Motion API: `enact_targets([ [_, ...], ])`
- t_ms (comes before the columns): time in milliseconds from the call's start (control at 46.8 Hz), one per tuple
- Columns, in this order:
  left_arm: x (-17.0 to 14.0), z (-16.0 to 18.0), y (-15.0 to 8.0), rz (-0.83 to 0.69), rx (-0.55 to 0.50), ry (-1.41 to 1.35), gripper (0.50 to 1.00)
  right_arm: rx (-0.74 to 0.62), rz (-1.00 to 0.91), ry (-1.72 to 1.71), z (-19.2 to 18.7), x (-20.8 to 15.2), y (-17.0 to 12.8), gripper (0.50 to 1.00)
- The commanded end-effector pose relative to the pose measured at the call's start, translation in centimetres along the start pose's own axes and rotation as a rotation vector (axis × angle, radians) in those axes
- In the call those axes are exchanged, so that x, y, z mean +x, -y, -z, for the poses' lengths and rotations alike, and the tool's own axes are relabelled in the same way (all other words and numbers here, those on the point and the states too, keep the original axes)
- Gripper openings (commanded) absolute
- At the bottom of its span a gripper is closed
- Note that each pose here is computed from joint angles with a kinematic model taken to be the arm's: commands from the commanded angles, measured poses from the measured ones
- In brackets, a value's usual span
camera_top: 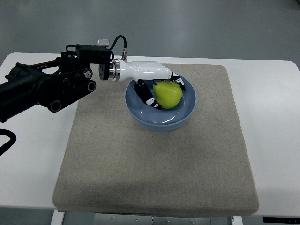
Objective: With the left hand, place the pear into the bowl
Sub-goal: 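Lower the pear into the blue bowl and open the left hand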
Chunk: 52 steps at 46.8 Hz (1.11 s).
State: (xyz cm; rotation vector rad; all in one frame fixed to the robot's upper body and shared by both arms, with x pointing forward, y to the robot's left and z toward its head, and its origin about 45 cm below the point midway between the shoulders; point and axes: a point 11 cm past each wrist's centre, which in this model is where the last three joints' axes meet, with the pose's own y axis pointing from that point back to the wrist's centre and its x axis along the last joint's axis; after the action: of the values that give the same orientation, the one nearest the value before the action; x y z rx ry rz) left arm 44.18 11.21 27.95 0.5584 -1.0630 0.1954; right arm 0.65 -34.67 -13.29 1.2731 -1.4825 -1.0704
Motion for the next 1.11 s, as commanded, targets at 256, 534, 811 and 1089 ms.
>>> enact_targets([
  [256, 0.0, 0.1, 0.0, -0.007, 0.0, -0.013, 0.866, 0.0, 0.0, 0.0, 0.0, 0.0, 0.0, 0.926],
  [534, -0.1, 0.3, -0.1, -0.012, 0.003, -0.023, 0.919, 0.0, 0.0, 0.0, 0.0, 0.0, 0.0, 0.926],
  [811, 0.0, 0.2, -0.1, -0.026, -0.002, -0.034, 0.919, -0.001, 0.0, 0.0, 0.0, 0.0, 0.0, 0.926],
  [1089, 3.7, 1.5, -1.7, -0.146, 0.035, -0.051, 0.919, 0.0, 0.0, 0.0, 0.0, 0.0, 0.0, 0.926],
])
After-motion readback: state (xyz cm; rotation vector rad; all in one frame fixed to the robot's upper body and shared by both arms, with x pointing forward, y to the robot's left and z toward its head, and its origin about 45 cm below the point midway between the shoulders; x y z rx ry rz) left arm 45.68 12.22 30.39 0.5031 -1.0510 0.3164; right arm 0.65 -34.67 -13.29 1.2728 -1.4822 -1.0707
